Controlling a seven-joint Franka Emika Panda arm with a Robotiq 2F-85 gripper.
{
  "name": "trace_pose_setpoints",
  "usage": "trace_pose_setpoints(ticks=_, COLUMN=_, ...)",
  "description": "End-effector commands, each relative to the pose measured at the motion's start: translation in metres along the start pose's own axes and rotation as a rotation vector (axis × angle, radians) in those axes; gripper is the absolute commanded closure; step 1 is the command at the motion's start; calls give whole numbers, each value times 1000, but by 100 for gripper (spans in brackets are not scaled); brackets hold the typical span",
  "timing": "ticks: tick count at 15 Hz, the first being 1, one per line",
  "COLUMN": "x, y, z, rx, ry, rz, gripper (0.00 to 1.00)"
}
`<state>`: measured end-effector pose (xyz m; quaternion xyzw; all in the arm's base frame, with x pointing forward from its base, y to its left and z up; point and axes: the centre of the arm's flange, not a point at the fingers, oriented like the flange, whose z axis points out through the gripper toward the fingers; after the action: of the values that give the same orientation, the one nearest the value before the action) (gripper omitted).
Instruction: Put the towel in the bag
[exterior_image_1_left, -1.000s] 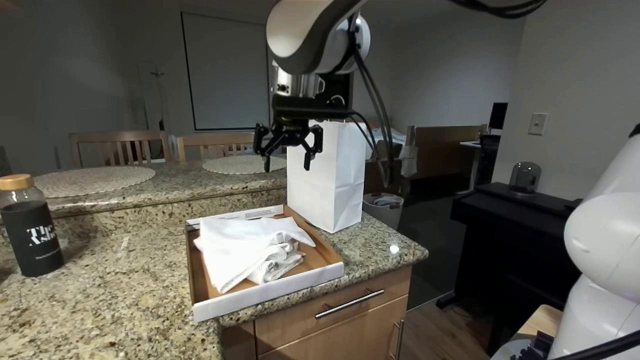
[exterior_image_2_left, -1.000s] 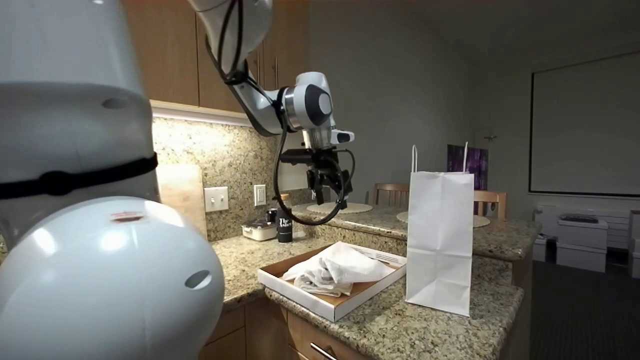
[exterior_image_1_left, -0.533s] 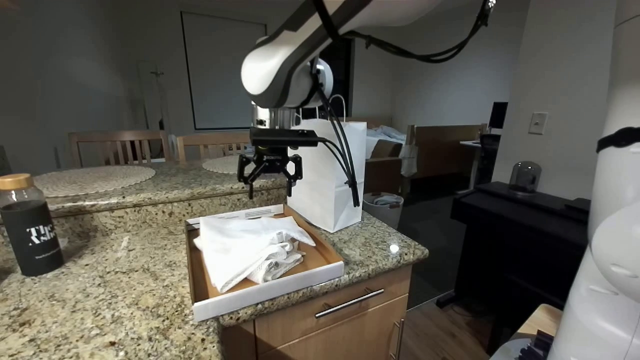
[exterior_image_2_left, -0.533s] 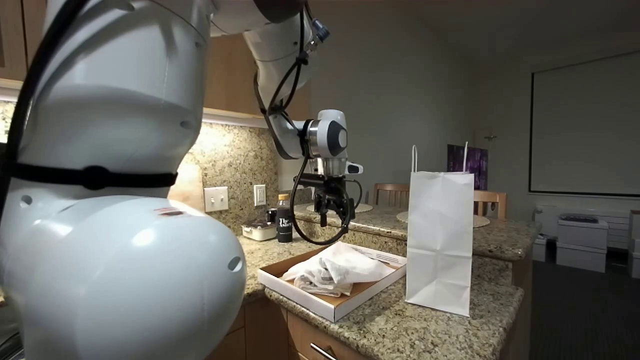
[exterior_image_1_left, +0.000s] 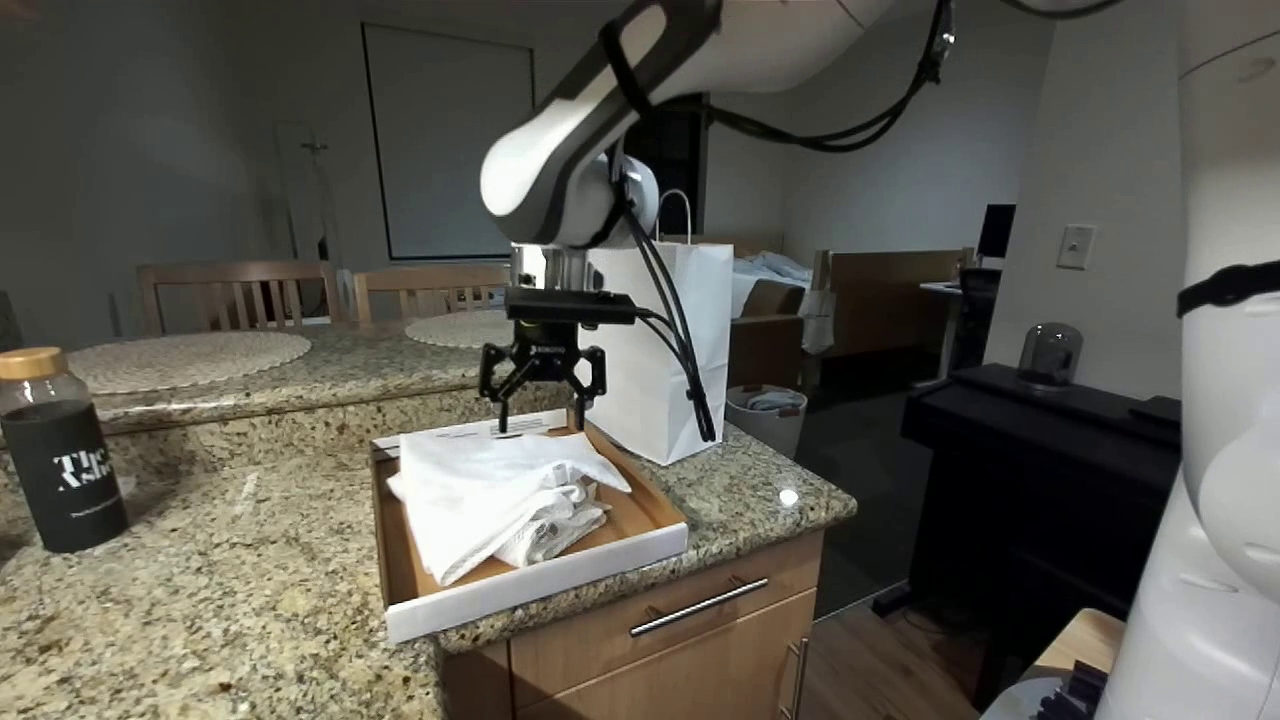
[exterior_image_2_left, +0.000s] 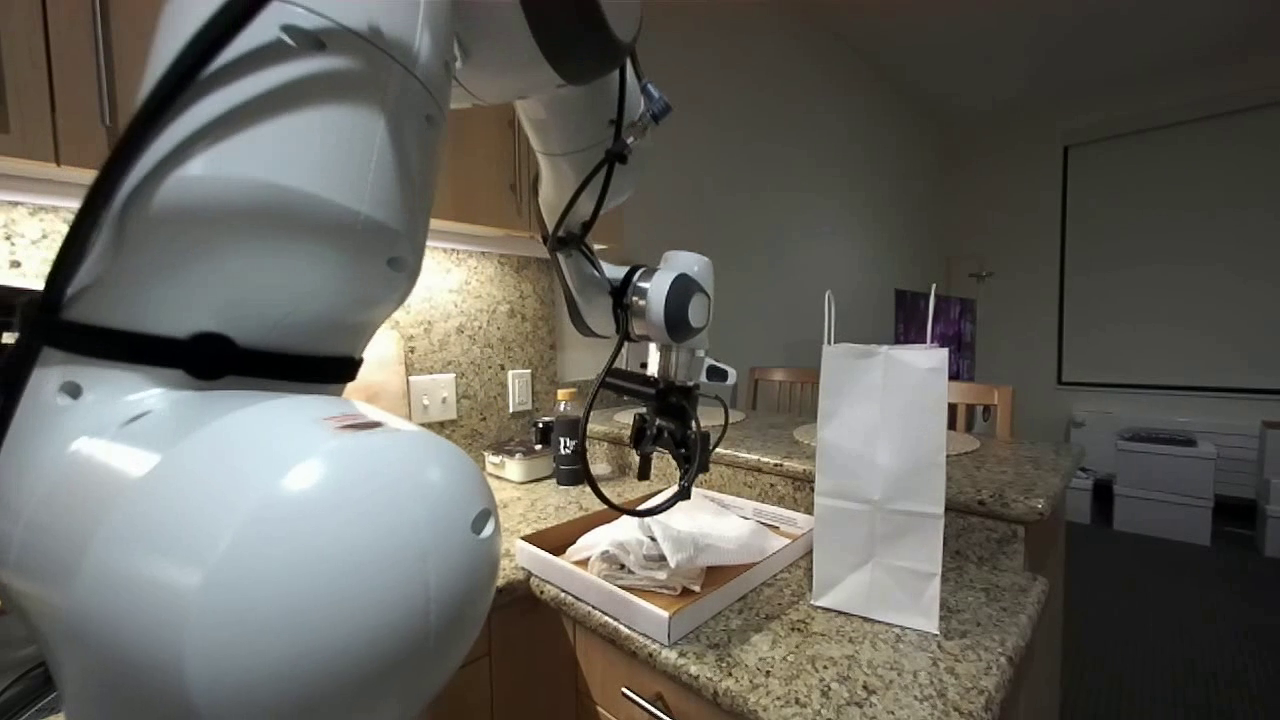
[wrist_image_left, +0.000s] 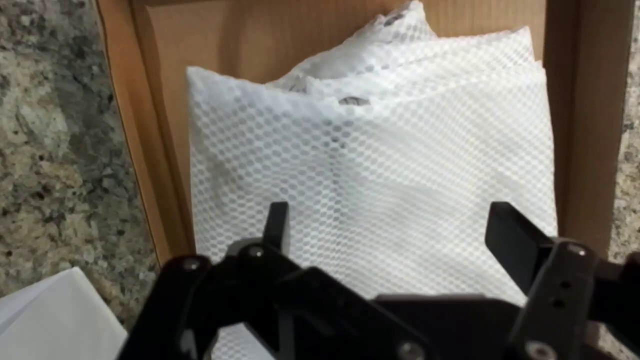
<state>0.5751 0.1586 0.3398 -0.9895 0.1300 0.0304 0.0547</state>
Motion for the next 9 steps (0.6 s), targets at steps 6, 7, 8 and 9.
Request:
trace_pose_setpoints(ticks=6, x=44, y=12, z=86, rx=33, ry=-186, rz=6, gripper=0)
trace_pose_setpoints(ticks=7, x=47, y=10, z=98, rx=34, ry=-222, rz=4, gripper=0)
trace_pose_setpoints(ticks=8, x=48, y=8, z=107, rx=40, ry=-253, rz=-5, gripper=0)
trace_pose_setpoints(ticks=9, x=49, y=6, z=118, rx=42, ry=-285, rz=-19, gripper=0)
